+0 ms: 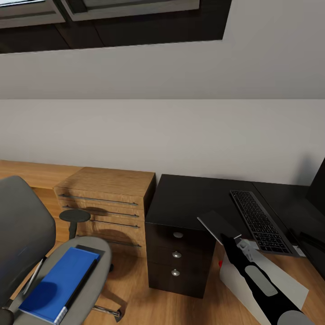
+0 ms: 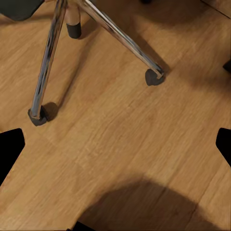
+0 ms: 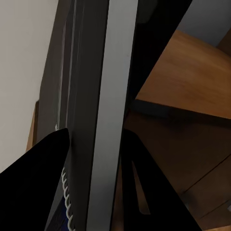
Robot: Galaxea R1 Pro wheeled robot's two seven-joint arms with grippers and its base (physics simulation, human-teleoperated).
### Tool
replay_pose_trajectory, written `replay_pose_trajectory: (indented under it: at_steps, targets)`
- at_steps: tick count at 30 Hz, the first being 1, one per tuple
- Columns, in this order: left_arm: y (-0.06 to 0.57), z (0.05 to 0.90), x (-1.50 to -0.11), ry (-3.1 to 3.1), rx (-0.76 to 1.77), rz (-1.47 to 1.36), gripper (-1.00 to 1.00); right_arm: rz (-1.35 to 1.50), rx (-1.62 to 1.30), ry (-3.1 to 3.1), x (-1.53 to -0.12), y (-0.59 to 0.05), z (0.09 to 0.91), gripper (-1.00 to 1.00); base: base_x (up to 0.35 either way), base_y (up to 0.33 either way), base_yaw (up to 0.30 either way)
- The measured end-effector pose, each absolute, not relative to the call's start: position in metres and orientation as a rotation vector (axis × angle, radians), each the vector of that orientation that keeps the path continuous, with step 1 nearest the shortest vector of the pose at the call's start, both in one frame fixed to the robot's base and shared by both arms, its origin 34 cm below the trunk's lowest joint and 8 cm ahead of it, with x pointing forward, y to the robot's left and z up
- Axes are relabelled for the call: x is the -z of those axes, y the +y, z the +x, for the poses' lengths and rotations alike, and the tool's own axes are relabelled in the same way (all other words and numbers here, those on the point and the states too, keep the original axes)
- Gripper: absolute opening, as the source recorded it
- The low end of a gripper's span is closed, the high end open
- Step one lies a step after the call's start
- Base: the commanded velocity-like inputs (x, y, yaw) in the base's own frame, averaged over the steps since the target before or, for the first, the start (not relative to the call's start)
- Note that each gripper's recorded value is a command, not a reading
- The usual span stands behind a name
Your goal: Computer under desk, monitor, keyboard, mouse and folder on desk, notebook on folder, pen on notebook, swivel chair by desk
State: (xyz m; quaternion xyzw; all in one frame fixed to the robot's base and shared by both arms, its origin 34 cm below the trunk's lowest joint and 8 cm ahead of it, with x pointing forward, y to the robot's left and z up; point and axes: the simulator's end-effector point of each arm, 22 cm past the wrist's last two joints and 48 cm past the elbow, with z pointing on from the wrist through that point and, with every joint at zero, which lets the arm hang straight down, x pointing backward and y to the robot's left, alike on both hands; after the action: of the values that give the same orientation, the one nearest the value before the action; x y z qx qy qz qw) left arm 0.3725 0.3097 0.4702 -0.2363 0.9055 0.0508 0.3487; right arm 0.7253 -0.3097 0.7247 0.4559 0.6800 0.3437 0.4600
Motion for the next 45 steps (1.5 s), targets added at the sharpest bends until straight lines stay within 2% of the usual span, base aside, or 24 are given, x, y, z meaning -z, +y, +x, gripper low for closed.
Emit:
replay_pose_trajectory:
  at_steps: [19, 30, 45]
  targets:
    - [0.303, 0.350, -0.498, 2.172, -0.123, -0.487, 1.00, 1.119, -0.844, 1.674, -0.725, -0.311, 0.725, -1.00, 0.000, 0.000, 0.000]
    - [0.286, 0.348, -0.513, 2.115, -0.082, -0.313, 1.00, 1.119, -0.843, 1.673, -0.725, -0.311, 0.725, -1.00, 0.010, 0.000, 0.000]
    - [0.286, 0.348, -0.514, 2.109, -0.084, -0.303, 1.00, 1.119, -0.843, 1.674, -0.725, -0.311, 0.725, -1.00, 0.087, -0.018, 0.000]
